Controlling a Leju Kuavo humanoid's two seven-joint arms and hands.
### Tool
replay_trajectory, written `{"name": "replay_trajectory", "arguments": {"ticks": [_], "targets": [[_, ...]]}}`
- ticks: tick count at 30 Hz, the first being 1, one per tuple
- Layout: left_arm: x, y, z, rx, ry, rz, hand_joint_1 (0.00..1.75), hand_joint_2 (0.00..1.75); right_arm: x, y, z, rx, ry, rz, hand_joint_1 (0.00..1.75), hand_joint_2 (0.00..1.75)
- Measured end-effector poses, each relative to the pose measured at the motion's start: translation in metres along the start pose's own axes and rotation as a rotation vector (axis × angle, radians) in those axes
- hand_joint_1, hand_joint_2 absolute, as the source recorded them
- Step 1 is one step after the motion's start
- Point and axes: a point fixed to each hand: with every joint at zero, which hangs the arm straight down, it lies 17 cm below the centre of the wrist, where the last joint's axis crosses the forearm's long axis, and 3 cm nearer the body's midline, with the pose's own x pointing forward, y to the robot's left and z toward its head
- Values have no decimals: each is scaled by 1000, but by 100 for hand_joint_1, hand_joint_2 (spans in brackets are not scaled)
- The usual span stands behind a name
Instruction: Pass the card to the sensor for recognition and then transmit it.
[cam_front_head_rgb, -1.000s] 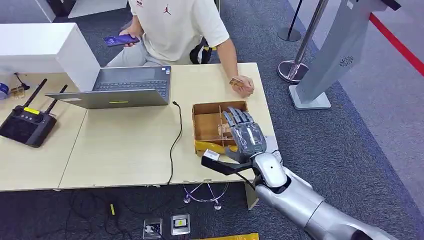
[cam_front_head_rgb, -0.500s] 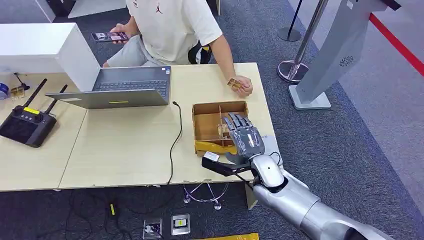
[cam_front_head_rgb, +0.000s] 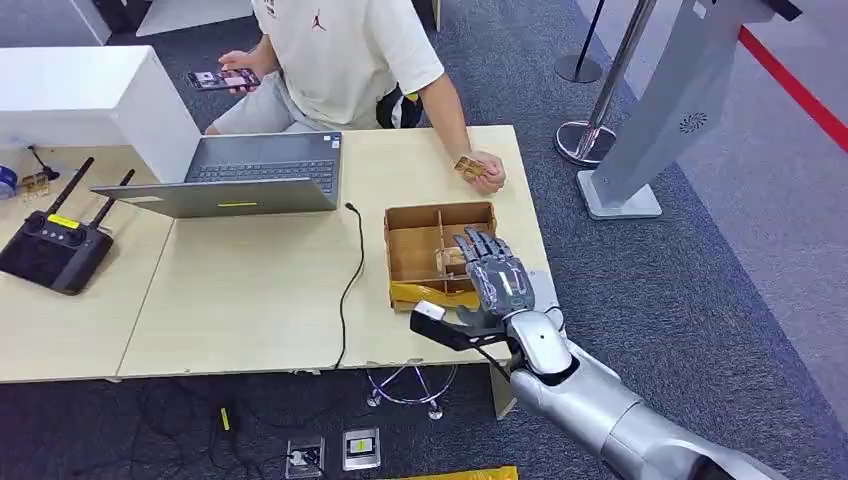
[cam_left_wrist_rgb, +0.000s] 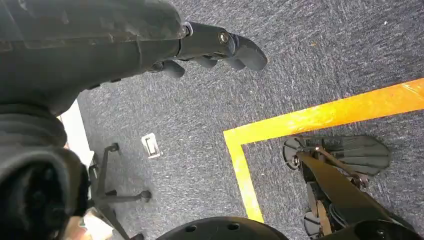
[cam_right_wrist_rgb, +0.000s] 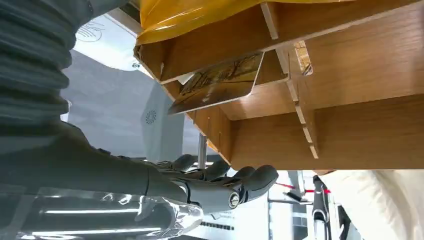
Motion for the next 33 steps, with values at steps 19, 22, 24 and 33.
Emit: {"name": "replay_trajectory", "arguments": {"ticks": [19,22,24,33], "targets": [[0,-1,0,-1,-1,9,0,0,-3,9,1,23,13,-9,175,175],[1,-2,0,-1,-2,11,0,0,-1,11,1,30,11,-8,175,175],[1,-2,0,-1,-2,13,0,0,-1,10,0,28,11,-6,175,175],[1,-3,0,-1,-2,14,0,0,1,11,-1,30,9,-8,175,175]]}}
